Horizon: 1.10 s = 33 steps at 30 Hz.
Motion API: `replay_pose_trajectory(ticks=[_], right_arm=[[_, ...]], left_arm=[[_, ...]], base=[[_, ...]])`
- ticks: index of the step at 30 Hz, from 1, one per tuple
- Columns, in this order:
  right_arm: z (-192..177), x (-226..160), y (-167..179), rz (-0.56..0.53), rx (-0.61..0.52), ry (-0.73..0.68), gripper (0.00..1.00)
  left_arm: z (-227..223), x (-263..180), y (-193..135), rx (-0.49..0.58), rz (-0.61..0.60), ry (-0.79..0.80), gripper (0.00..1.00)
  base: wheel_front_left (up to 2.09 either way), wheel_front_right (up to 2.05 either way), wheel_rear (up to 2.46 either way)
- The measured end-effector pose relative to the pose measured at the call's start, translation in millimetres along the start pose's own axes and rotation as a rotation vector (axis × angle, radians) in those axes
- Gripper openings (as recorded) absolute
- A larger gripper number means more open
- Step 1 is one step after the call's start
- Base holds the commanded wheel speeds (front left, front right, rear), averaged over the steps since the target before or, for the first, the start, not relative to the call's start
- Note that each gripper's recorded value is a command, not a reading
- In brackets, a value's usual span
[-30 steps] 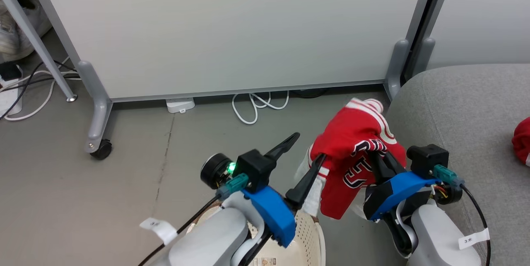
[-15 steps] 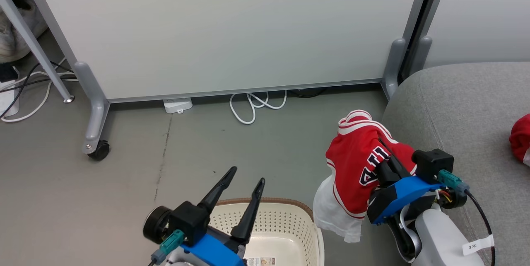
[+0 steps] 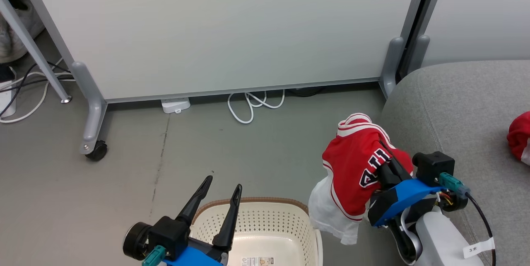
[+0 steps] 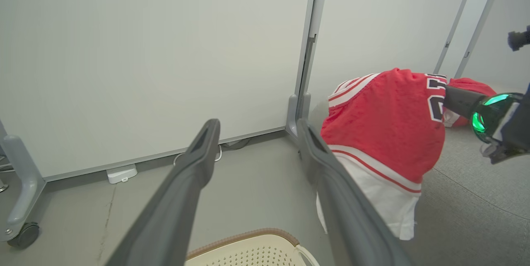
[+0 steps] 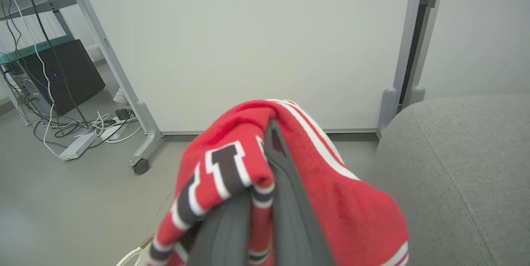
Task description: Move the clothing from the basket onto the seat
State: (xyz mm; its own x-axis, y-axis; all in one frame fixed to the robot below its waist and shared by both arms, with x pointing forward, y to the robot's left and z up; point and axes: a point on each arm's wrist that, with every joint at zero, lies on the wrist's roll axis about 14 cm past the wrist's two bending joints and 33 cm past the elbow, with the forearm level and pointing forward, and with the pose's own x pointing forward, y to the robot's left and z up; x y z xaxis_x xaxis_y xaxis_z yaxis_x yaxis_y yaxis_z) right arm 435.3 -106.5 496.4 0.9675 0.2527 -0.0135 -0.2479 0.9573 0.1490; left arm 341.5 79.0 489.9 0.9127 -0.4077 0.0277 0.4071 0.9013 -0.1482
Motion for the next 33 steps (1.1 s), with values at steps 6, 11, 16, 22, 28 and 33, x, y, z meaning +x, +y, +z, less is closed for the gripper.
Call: replay_pose_trajectory(ticks=[6, 11, 16, 22, 28, 33], right_arm=[[-1, -3, -5, -0.014, 0.002, 0.002, 0.00], [0, -9, -17, -0.046, 0.004, -0.003, 0.00], [6, -18, -35, -0.096, 0.003, -0.018, 0.00], [8, -39, -66, -0.188, 0.006, -0.026, 0.00], [11, -65, -98, -0.291, 0.006, -0.035, 0.00], [12, -88, -123, -0.377, 0.006, -0.041, 0.00]], left_arm=[[-2, 4, -5, 0.001, -0.017, 0.004, 1.00], [-6, 12, -17, -0.003, -0.064, 0.018, 1.00], [-8, 24, -34, -0.002, -0.135, 0.026, 1.00], [-11, 44, -58, -0.007, -0.232, 0.033, 1.00], [-18, 61, -86, -0.015, -0.334, 0.052, 1.00], [-26, 70, -109, -0.028, -0.414, 0.073, 1.00]], base=[[0.00, 0.00, 0.00], [0.00, 0.00, 0.00], [0.00, 0.00, 0.00], [0.00, 0.00, 0.00], [0.00, 0.00, 0.00], [0.00, 0.00, 0.00]])
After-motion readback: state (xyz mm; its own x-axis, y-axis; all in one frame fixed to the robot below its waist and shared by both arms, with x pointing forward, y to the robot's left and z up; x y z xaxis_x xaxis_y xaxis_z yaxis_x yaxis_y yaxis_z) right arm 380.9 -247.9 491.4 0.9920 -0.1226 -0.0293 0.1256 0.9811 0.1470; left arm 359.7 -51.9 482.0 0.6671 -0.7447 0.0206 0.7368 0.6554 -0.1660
